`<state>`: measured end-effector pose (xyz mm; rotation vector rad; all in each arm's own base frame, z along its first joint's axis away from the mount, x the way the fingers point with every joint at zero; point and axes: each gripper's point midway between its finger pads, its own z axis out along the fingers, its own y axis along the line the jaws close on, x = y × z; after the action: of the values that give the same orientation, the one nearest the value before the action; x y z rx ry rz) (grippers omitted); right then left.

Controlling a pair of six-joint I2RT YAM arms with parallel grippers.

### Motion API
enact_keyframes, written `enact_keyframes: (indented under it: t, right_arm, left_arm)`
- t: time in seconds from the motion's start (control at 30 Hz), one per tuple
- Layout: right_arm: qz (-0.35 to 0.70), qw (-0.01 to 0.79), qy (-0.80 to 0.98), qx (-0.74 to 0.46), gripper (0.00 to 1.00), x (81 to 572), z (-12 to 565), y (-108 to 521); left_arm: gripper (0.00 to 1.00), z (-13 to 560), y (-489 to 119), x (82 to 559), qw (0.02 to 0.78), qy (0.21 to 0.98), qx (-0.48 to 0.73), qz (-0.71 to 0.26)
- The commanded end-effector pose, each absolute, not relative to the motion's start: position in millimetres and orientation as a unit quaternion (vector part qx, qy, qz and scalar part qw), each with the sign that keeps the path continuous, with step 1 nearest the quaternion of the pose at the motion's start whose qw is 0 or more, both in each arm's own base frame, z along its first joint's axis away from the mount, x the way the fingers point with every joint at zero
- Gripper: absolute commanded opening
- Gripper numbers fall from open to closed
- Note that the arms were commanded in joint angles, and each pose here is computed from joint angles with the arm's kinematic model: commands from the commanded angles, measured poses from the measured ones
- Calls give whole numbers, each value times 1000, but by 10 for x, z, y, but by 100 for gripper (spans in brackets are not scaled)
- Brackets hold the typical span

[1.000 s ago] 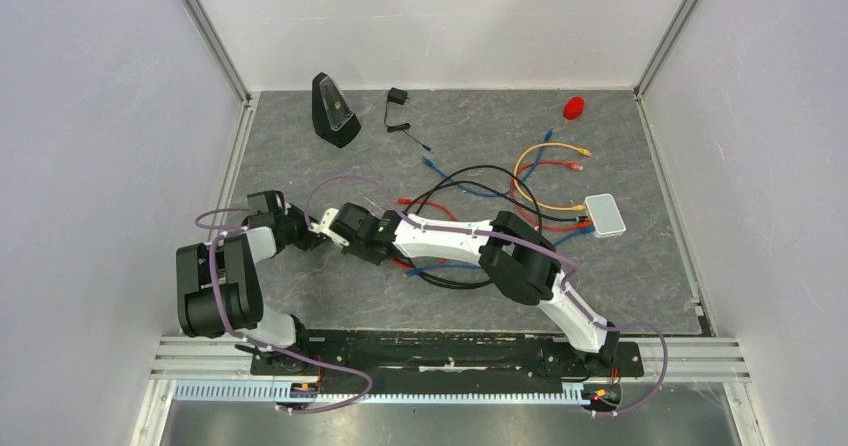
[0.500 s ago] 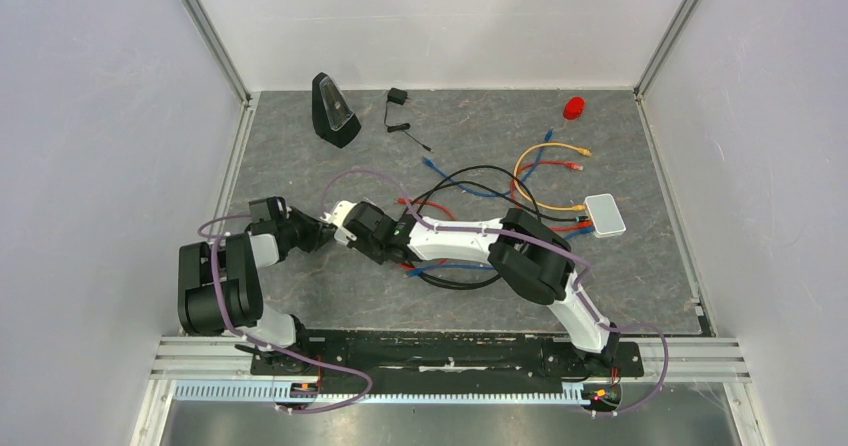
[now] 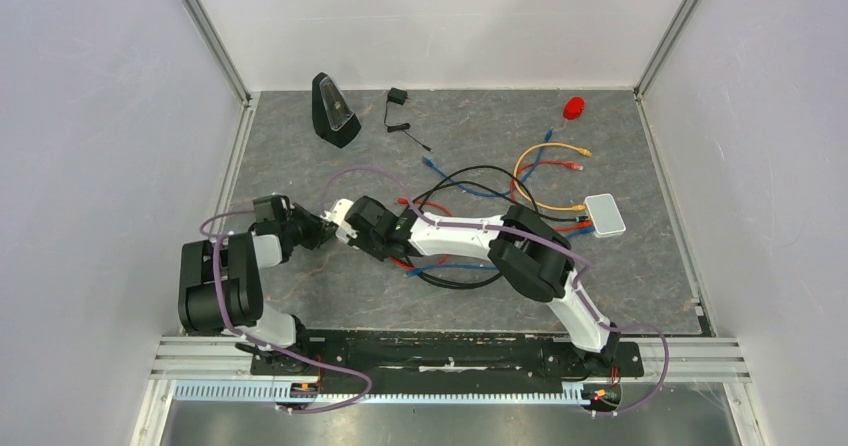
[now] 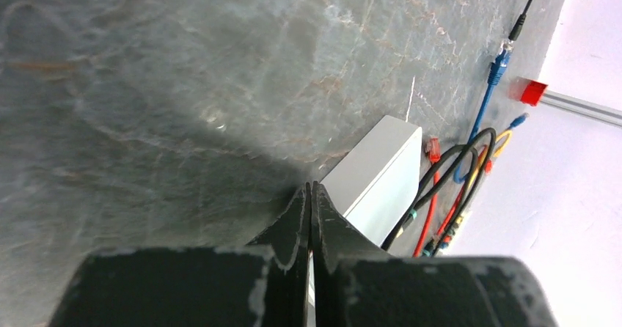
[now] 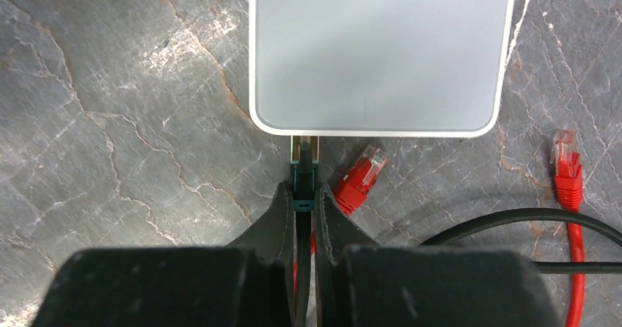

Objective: Insert the plug into the switch port
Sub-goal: Insert the connector into the switch port.

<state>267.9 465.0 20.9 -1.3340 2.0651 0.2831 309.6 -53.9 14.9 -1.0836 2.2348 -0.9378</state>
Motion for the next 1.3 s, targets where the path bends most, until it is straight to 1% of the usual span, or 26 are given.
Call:
enact_keyframes:
  t: [0.0,0.13,0.2,0.3,0.37,0.43,0.5,0.57,0.63,0.7,0.77,0.9,0.93,1.03,1.1,1.23,1.27]
  right_arm:
    - [154,427,742,-493,0,3082,493,5238]
    - [156,449,744,-469,0,3242,647,5300]
    - [164,458,744,-459,0,3279,689,5315]
    - [168,463,743,-455,0,3287,669,5268]
    - [169,462,738,-462,0,3243,624,5206]
    - [174,455,734,-473,0,3177,578,5164]
    - [183,446,729,-487,0,3104,558,5158]
    - [185,439,726,-496,3,3048,536,5123]
    - [177,435,728,-499,9,3021,507,5059]
    - [169,433,732,-498,21,3006,500,4985]
    - [166,433,735,-494,30,2991,547,4909]
    - [177,436,741,-479,42,2937,741,4729]
    - [183,437,741,-476,43,2927,792,4689]
    - [210,433,740,-469,44,2866,924,4564]
    - [229,420,731,-487,44,2754,933,4519]
    - [244,396,717,-518,37,2573,880,4446]
    - [244,389,720,-520,37,2543,841,4420]
  left_arm:
    - [2,206,-1283,2593,109,840,-322,-424]
    - [2,198,-1400,2520,97,830,-335,-437]
    - [2,139,-1480,2412,81,835,-329,-434]
    - [2,55,-1459,2343,73,840,-333,-422]
    - [2,77,-1438,2387,80,840,-333,-420]
    - [2,120,-1339,2488,98,852,-328,-395]
    - [3,126,-1025,2638,130,875,-336,-324]
    - [5,216,-745,2812,161,887,-337,-272]
    - [9,361,-570,2981,183,885,-339,-263]
    - [16,450,-388,3085,198,887,-344,-235]
    - [22,537,-250,3171,213,888,-347,-214]
    - [26,641,-106,3235,237,883,-354,-198]
    - [27,674,-112,3250,242,882,-350,-202]
    - [27,775,-194,3279,253,885,-318,-226]
    - [27,825,-219,3266,259,888,-301,-232]
    - [27,880,-261,3226,255,895,-276,-240]
    - [27,893,-277,3217,253,896,-272,-244]
